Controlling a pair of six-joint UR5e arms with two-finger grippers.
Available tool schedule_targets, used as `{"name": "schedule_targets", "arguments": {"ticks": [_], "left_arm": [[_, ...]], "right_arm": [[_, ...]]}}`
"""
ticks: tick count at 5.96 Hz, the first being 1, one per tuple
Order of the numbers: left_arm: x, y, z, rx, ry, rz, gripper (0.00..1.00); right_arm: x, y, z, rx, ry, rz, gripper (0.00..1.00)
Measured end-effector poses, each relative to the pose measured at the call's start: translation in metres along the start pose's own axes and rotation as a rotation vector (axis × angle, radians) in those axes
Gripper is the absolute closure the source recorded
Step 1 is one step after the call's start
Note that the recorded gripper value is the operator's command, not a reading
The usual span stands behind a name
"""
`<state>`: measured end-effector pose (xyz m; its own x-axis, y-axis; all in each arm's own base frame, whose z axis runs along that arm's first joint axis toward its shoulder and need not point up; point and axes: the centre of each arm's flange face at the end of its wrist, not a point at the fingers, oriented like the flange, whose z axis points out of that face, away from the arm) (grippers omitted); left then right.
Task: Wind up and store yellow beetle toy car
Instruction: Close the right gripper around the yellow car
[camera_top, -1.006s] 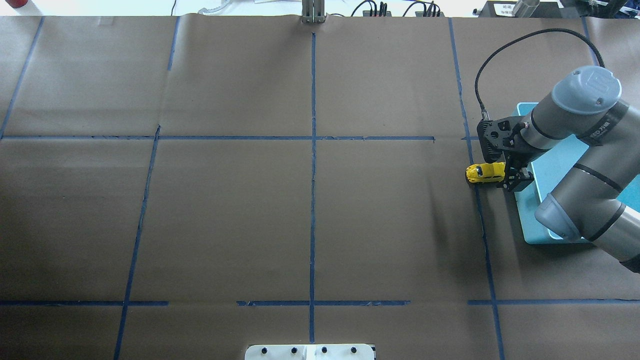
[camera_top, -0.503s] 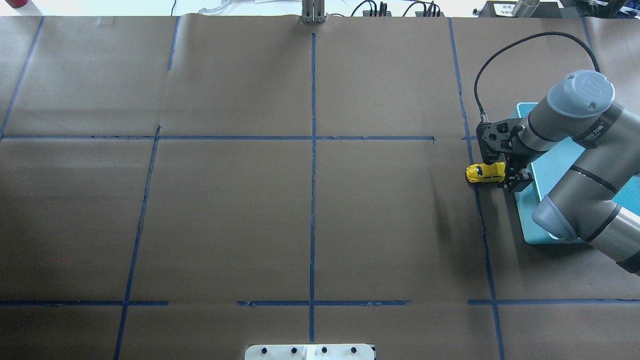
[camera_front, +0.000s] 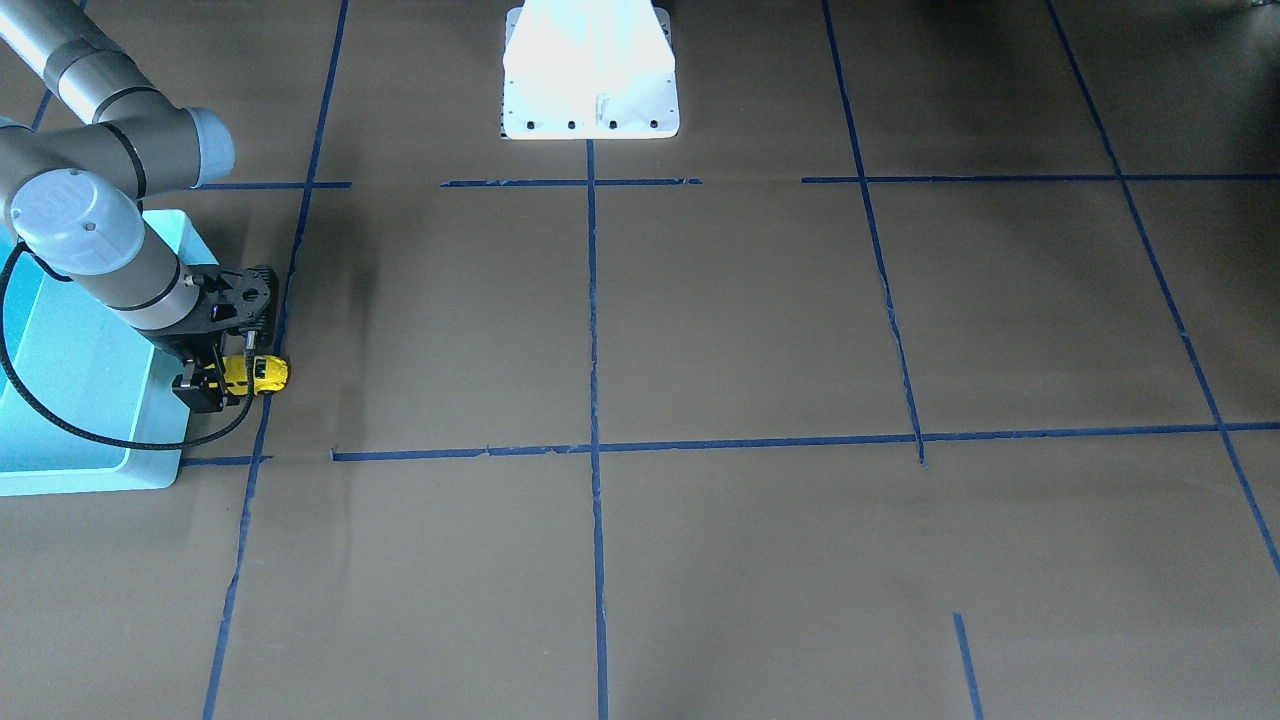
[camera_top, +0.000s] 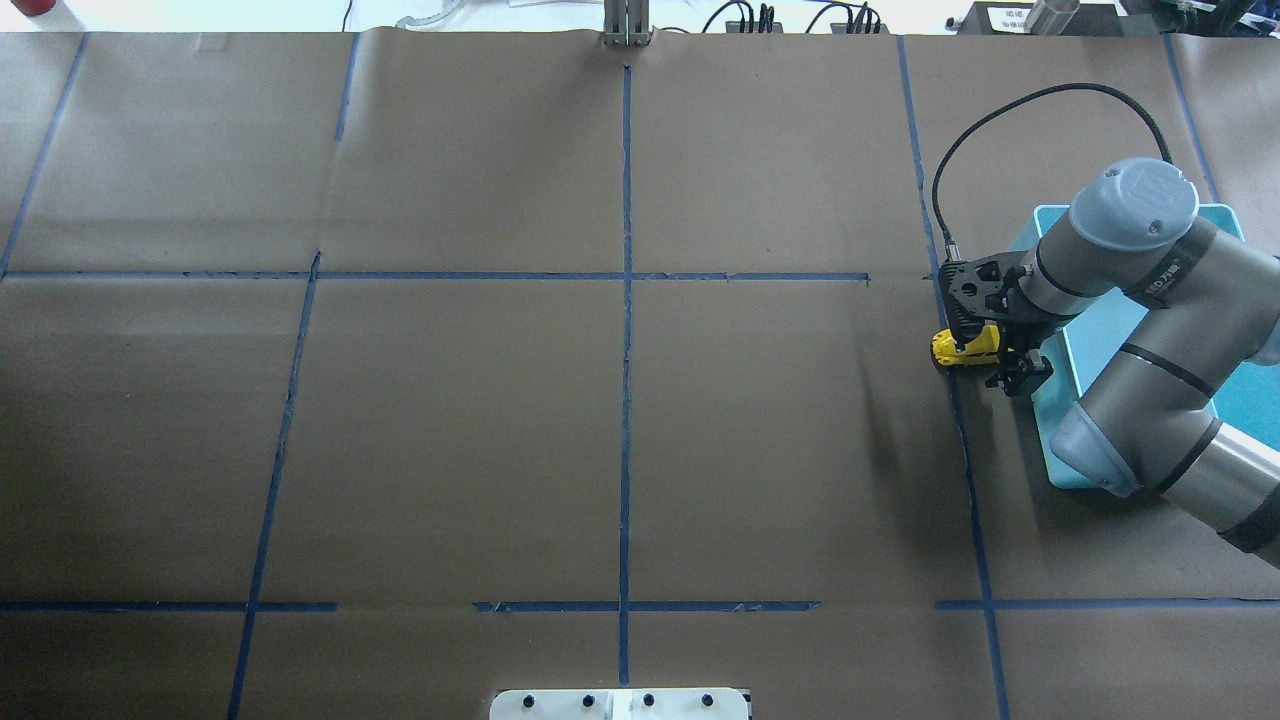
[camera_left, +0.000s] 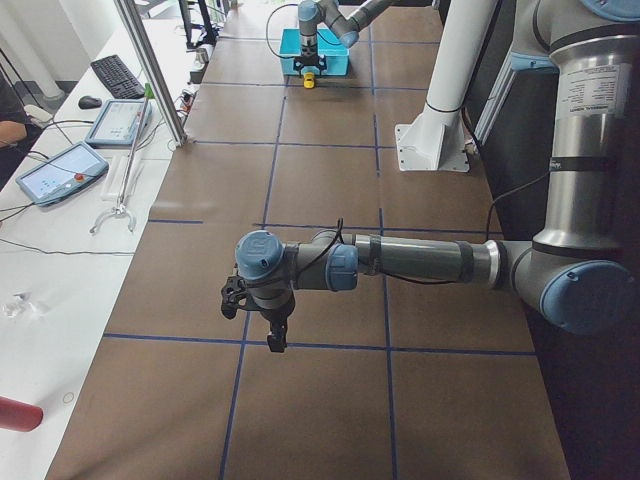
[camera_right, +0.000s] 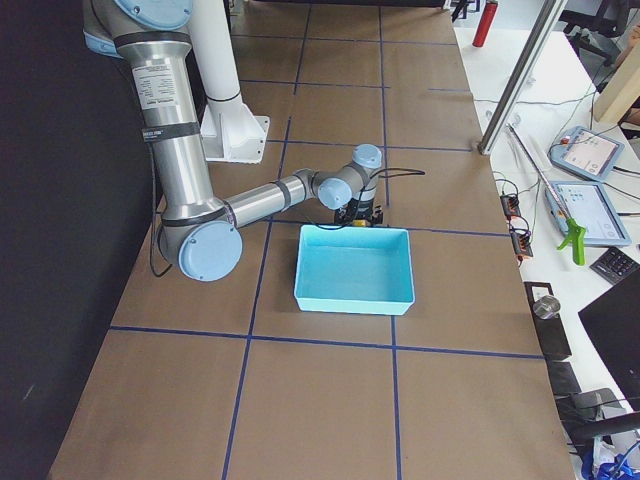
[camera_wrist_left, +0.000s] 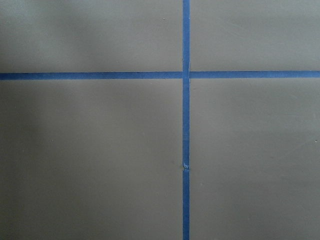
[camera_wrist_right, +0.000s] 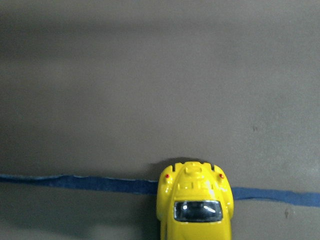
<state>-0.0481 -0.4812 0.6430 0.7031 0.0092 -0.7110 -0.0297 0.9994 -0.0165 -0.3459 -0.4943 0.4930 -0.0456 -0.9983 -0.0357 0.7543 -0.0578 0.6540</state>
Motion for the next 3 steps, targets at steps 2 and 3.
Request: {"name": "schedule_targets", "arguments": {"ticks": [2,3], "left_arm": [[0.0000,0.0000,0.0000,0.000,0.000,-0.001,0.00],[0.0000,0.0000,0.0000,0.000,0.000,-0.002,0.00]], "right_arm": [[-0.0022,-0.0013,-0.0006,0.004,-0.002,-0.001,1.00],[-0.0036,-0.0047,-0.0069,0.015,0.002,-0.003,1.00]]}}
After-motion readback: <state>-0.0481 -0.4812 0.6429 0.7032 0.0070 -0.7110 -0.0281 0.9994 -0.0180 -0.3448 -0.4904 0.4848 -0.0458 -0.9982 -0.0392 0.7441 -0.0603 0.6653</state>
